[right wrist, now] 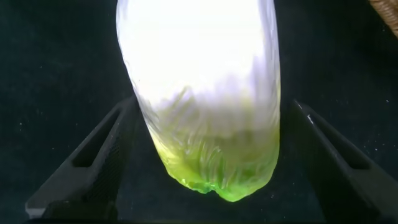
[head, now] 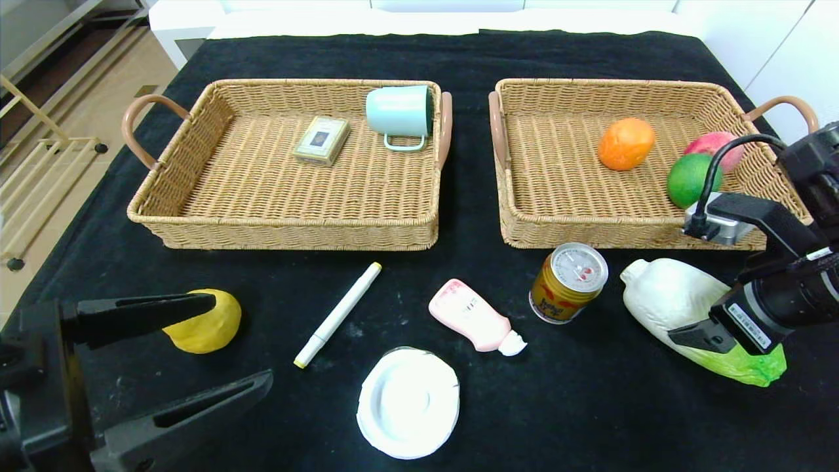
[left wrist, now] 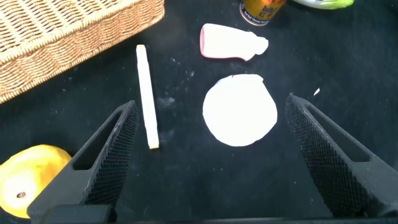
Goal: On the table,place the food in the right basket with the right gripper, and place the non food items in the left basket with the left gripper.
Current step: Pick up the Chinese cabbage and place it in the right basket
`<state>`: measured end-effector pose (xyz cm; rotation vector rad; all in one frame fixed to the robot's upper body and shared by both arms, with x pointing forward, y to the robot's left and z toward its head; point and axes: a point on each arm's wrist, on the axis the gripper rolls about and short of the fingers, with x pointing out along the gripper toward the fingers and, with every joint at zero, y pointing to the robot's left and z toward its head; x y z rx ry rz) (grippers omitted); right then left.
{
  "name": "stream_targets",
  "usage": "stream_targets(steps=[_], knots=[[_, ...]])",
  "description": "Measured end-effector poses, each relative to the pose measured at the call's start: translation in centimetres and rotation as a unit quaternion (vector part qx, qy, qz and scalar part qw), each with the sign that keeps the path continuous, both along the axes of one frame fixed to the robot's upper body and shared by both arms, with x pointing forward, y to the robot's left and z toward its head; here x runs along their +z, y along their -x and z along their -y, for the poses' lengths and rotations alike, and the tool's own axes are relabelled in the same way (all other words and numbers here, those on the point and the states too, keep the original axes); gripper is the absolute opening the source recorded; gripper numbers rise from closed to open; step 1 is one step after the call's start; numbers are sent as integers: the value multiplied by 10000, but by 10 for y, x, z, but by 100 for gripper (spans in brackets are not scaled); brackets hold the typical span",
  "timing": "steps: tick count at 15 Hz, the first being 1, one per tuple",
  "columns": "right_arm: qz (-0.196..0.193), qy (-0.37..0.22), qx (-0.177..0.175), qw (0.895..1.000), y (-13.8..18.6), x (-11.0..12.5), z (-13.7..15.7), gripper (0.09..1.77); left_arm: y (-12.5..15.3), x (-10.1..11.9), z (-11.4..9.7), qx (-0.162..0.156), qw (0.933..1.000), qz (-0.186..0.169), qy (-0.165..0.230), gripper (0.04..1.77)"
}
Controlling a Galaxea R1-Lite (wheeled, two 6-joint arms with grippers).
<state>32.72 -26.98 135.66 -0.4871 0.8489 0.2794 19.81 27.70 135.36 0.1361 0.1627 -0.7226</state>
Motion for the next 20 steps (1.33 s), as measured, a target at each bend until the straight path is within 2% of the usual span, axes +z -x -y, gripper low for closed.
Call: stream_targets(steps=[6,8,10,20], knots=[[-83,-22,17,10000,-2,-4,0,171,0,-2,0,-44,9999,30,-100,172],[-107,-68,52,9999,-2,-4,0,151,0,-3,0,-47,9999,22,-105,172],[-128,-65,47,9999,-2,-6,0,143,0,-3,1,-52,9999,15,-106,172],[-147,-73,45,9999,0,-6,1,135,0,-5,1,-54,9999,-5,-114,172]])
